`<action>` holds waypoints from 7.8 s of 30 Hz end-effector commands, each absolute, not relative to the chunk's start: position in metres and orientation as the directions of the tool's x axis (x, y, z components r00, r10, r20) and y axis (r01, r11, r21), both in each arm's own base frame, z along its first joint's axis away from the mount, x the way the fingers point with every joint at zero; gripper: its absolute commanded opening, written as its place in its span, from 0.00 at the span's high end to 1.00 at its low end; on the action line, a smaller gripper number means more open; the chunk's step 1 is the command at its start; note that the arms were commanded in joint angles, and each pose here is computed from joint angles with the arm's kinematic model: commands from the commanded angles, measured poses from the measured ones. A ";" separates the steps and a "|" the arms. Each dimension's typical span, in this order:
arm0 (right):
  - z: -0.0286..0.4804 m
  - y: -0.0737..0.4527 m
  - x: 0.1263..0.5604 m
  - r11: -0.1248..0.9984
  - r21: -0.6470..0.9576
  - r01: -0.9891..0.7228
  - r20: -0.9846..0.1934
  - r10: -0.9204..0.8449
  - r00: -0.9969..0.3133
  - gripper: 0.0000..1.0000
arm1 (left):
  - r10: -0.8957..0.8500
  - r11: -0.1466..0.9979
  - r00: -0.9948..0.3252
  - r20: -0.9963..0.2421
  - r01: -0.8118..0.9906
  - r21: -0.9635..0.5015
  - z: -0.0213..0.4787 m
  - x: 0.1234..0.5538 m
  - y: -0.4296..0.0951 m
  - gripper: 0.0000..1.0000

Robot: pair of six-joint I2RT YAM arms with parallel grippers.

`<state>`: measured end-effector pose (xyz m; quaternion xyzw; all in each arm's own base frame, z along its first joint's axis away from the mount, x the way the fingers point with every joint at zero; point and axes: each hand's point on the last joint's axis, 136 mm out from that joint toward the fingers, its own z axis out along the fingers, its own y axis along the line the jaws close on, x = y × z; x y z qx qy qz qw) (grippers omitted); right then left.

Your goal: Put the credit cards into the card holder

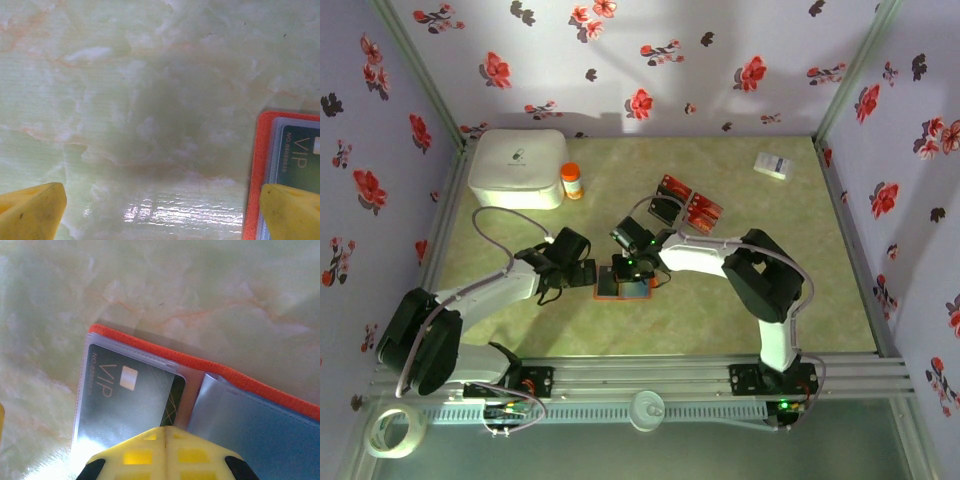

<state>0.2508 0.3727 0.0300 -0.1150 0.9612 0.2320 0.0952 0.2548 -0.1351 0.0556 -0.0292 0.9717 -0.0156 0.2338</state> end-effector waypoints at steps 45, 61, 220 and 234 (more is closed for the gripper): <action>0.026 0.305 0.275 0.903 0.371 -0.216 -0.238 -0.132 -0.962 0.99 | 0.013 0.985 -0.904 -0.428 0.084 -0.148 0.052 0.253 -0.227 0.00; 0.004 0.315 0.264 0.876 0.452 -0.166 -0.169 -0.099 -0.981 1.00 | 0.036 0.987 -0.907 -0.420 0.098 -0.126 0.036 0.250 -0.228 0.00; 0.030 0.401 0.261 0.707 0.705 -0.057 -0.092 0.011 -0.996 0.91 | -0.110 0.989 -0.875 -0.472 -0.050 -0.138 0.054 0.247 -0.138 0.00; 0.030 0.400 0.261 0.706 0.706 -0.055 -0.092 0.014 -0.996 0.92 | -0.072 0.992 -0.897 -0.436 -0.017 -0.129 0.030 0.246 -0.147 0.00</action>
